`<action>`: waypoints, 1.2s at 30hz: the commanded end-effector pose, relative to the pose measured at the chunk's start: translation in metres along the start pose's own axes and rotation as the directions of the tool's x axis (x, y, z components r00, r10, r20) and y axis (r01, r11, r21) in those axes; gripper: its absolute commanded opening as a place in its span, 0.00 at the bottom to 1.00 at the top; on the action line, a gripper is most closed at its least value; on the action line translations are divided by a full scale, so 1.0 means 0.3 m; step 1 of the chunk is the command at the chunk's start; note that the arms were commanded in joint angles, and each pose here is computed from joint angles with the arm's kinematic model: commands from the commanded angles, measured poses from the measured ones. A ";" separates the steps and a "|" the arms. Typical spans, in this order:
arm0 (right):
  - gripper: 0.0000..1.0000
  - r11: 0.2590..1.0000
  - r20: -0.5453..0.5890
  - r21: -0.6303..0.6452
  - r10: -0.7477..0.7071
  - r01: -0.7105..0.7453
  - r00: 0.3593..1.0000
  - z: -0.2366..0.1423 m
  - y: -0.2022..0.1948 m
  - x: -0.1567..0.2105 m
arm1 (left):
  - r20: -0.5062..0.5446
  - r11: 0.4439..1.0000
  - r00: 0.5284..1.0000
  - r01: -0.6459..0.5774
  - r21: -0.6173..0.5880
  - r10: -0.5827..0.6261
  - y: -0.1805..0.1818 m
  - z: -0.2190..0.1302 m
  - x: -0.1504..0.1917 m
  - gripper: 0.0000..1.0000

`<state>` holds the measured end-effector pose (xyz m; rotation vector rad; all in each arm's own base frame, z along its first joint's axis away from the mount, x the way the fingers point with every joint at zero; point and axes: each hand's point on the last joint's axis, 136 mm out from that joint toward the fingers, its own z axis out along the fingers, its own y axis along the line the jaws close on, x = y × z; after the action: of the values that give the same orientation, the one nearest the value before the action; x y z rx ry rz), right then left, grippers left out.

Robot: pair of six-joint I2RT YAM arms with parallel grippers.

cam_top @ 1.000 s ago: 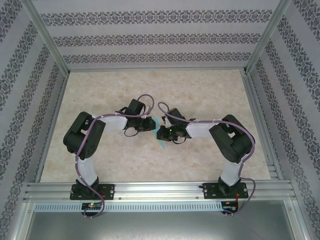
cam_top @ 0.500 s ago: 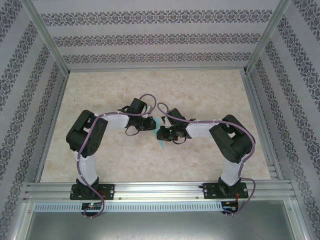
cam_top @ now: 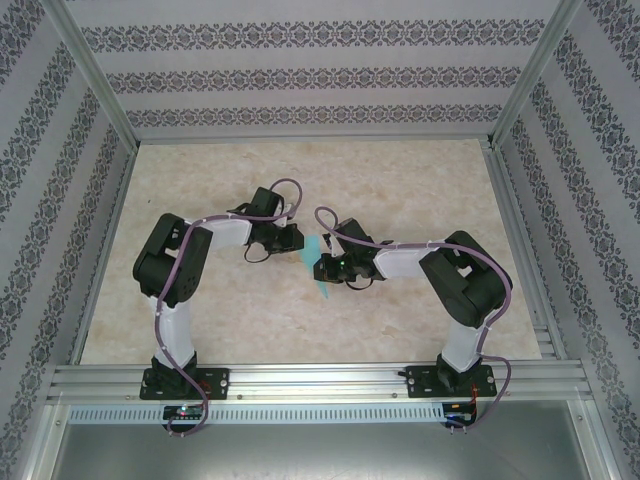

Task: Fold a paper plane with a square sheet of paper (pick it up from the middle)
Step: Fold the wing for the fifth time at the center of the table.

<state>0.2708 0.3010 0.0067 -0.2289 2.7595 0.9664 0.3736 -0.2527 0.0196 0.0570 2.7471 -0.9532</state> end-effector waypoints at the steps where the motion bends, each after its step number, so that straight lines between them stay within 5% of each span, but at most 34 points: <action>1: 0.10 0.938 -0.210 0.338 0.158 -0.080 0.965 0.000 -0.314 0.277 | 0.087 0.990 0.996 0.029 -0.138 -0.017 0.163 -0.016 -0.096 0.14; 13: 0.10 0.942 -0.203 0.323 0.165 -0.093 0.965 0.002 -0.305 0.274 | 0.119 0.988 0.991 0.073 -0.139 -0.057 0.238 -0.053 -0.125 0.14; 26: 0.10 0.955 -0.186 0.275 0.164 -0.109 0.969 0.010 -0.264 0.248 | 0.206 0.999 0.978 -0.030 0.021 0.025 -0.039 -0.205 -0.140 0.14; 36: 0.10 0.959 -0.181 0.259 0.162 -0.112 0.970 0.010 -0.251 0.240 | 0.099 0.996 0.994 -0.045 0.075 0.037 -0.116 -0.051 -0.013 0.13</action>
<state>0.2721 0.3023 0.0090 -0.2269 2.7424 0.9788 0.3723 -0.2622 0.0667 0.0884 2.5911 -1.0015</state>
